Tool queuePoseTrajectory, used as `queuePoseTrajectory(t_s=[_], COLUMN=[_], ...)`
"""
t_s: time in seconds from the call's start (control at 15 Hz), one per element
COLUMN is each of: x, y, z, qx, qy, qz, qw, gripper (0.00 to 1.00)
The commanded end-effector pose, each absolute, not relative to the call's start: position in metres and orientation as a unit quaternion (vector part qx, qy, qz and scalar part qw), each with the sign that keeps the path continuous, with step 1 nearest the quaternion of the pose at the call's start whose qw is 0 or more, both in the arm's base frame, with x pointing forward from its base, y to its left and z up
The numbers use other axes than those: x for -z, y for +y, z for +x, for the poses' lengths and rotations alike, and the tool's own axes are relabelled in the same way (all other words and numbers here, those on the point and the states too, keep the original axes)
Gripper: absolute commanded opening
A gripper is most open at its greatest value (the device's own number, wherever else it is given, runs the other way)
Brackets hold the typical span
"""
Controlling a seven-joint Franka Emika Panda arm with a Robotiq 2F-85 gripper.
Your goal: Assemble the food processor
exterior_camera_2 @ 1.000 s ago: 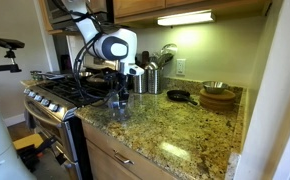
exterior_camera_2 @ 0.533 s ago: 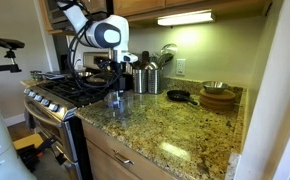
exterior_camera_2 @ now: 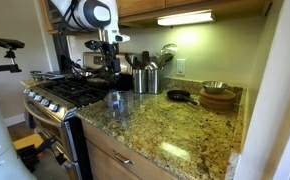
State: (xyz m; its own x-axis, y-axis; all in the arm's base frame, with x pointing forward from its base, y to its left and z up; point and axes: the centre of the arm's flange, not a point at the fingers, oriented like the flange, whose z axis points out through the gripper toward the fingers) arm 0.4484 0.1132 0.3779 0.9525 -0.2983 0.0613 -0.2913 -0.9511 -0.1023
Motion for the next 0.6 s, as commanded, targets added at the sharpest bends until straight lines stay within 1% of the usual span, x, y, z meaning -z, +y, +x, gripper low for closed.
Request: queuePoseTrajectory(t_s=[0.0, 0.07, 0.2, 0.27, 0.33, 0.4, 0.47, 0.53], x=[-0.391, -0.390, -0.386, -0.382, -0.378, -0.371, -0.362, -0.354], y=[0.141, 0.148, 0.161, 0.167, 0.171, 0.177, 0.181, 0.184], z=[0.460, 0.466, 0.479, 0.485, 0.491, 0.499, 0.507, 0.513], qx=[0.047, 0.049, 0.044, 0.042, 0.040, 0.035, 0.030, 0.024], qy=[0.120, 0.110, 0.094, 0.085, 0.078, 0.070, 0.061, 0.051], qz=[-0.990, -0.991, -0.993, -0.994, -0.994, -0.995, -0.996, -0.997], qw=[0.059, 0.060, 0.062, 0.062, 0.061, 0.059, 0.056, 0.054], gripper=[0.79, 0.68, 0.62, 0.65, 0.72, 0.91, 0.92, 0.97])
